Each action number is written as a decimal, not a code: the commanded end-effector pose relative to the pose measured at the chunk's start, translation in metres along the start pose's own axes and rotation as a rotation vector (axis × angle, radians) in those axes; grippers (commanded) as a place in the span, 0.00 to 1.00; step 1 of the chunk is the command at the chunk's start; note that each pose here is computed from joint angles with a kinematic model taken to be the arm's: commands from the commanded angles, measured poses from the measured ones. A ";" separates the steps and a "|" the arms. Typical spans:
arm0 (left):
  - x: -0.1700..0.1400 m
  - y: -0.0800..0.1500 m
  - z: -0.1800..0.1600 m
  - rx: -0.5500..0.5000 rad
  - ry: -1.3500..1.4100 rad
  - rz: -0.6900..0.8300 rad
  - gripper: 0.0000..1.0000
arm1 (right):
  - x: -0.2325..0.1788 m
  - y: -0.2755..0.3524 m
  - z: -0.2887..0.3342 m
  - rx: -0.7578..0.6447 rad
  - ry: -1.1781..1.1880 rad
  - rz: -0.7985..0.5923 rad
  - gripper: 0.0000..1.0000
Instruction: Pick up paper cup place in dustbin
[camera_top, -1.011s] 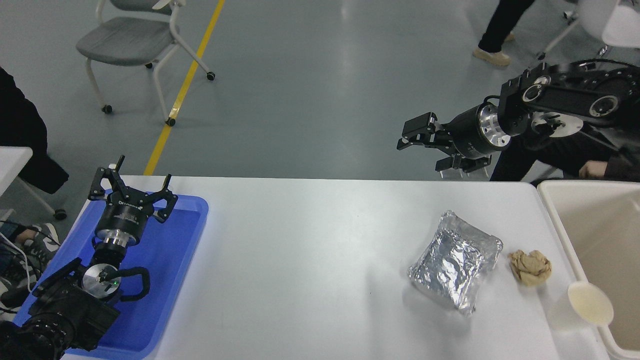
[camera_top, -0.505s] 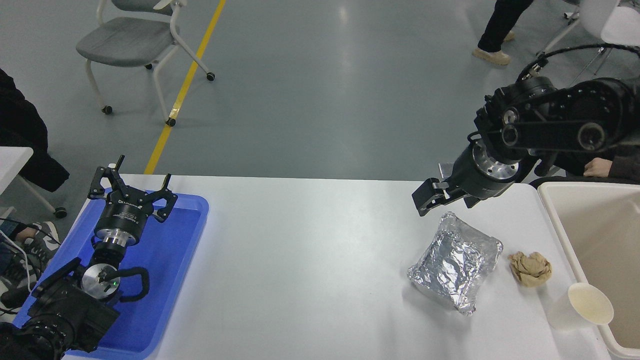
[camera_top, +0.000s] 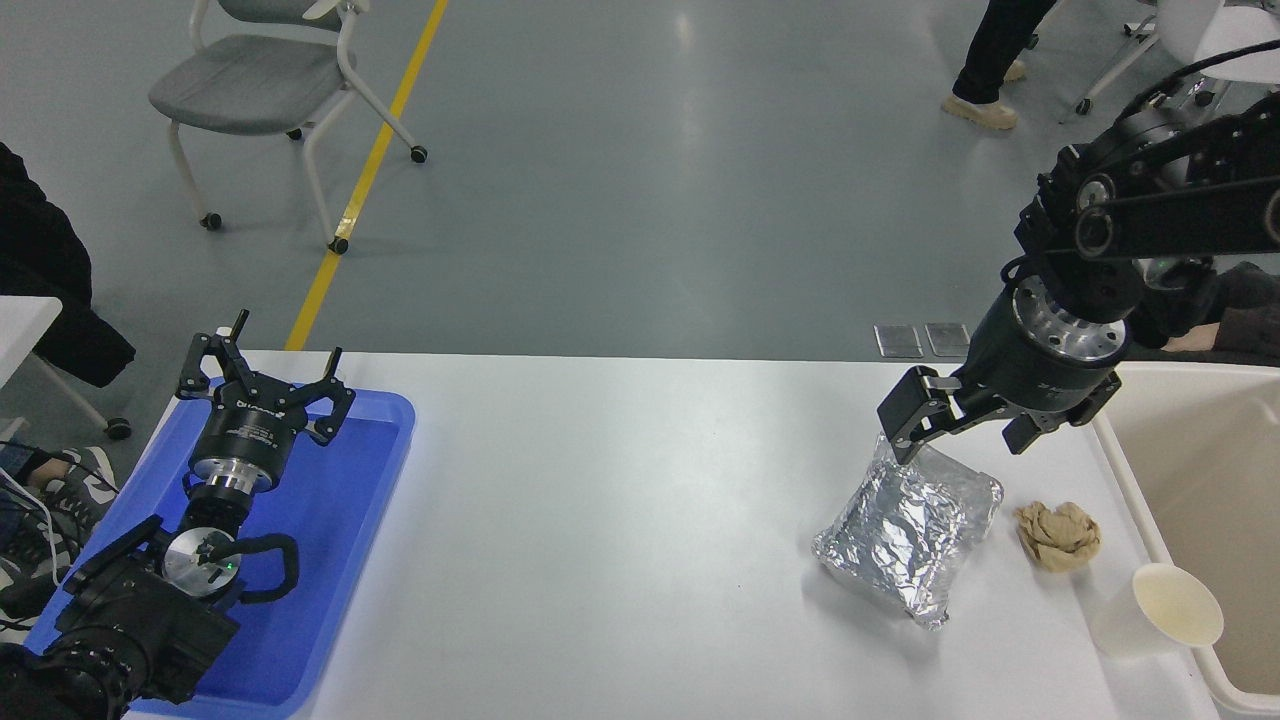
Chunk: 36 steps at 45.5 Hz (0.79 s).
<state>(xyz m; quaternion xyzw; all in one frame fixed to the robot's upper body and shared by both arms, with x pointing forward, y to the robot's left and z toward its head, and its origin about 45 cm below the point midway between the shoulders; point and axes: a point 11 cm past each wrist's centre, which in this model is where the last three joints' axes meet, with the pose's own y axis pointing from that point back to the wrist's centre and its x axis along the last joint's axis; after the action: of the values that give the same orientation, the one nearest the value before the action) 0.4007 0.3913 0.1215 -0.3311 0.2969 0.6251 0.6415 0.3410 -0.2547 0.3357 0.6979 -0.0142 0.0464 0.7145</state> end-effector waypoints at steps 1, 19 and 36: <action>0.000 0.000 0.000 0.001 0.000 -0.001 1.00 | -0.005 0.012 0.015 -0.035 -0.053 0.004 1.00; 0.001 0.000 0.000 0.000 -0.002 0.002 1.00 | -0.010 0.015 0.023 -0.041 -0.065 -0.005 1.00; 0.001 0.000 0.001 -0.001 -0.003 0.002 1.00 | -0.033 0.009 0.109 -0.164 -0.053 -0.020 1.00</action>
<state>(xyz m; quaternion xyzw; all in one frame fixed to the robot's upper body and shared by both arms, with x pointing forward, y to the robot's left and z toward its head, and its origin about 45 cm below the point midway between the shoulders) 0.4008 0.3913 0.1217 -0.3310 0.2967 0.6251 0.6417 0.3262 -0.3112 0.3509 0.6667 -0.0376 0.0217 0.7441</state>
